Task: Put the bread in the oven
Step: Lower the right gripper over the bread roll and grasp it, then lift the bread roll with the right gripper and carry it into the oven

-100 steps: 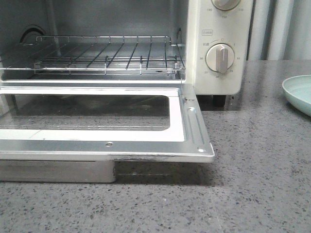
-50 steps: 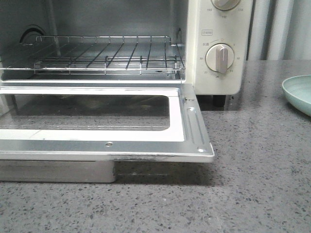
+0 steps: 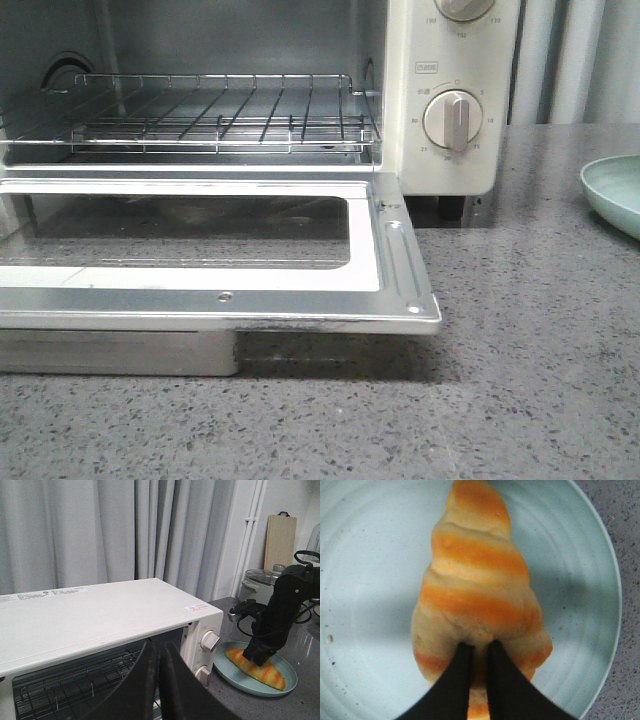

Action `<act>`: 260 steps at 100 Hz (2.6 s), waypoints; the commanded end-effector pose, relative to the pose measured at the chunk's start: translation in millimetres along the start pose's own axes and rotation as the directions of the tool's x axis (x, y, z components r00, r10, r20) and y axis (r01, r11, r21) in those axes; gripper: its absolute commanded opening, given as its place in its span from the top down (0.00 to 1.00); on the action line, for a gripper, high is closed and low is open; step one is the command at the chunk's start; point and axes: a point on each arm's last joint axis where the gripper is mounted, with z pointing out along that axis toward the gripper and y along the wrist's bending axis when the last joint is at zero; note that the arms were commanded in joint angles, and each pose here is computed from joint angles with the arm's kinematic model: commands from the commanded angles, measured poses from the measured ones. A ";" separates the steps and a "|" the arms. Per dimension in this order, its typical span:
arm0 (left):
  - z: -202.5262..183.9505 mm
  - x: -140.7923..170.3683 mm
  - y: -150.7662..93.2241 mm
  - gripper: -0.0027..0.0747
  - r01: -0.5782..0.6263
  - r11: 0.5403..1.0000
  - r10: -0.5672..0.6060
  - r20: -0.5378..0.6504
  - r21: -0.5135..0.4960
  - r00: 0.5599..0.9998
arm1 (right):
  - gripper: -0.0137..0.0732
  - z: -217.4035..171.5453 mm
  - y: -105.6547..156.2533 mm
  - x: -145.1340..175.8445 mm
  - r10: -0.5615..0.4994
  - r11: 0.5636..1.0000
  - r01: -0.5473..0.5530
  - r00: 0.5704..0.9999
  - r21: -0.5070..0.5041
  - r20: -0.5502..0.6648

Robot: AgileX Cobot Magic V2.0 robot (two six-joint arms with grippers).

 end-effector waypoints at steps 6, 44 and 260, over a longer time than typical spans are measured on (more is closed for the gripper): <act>-2.7 -14.4 0.8 0.99 -0.015 1.000 0.015 0.076 -0.013 0.997 | 0.92 -29.0 -8.1 1.5 -0.019 1.000 0.018 0.995 0.015 0.094; -4.4 -13.7 14.7 0.99 -0.034 0.980 0.045 0.056 -0.194 0.997 | 0.92 -100.1 -3.6 50.4 -0.110 0.994 0.113 0.972 -0.006 0.206; -8.5 -13.1 29.3 0.99 0.034 0.910 -0.001 0.080 -0.414 0.997 | 0.92 -184.9 232.2 53.3 -0.745 0.498 0.765 0.138 0.408 0.652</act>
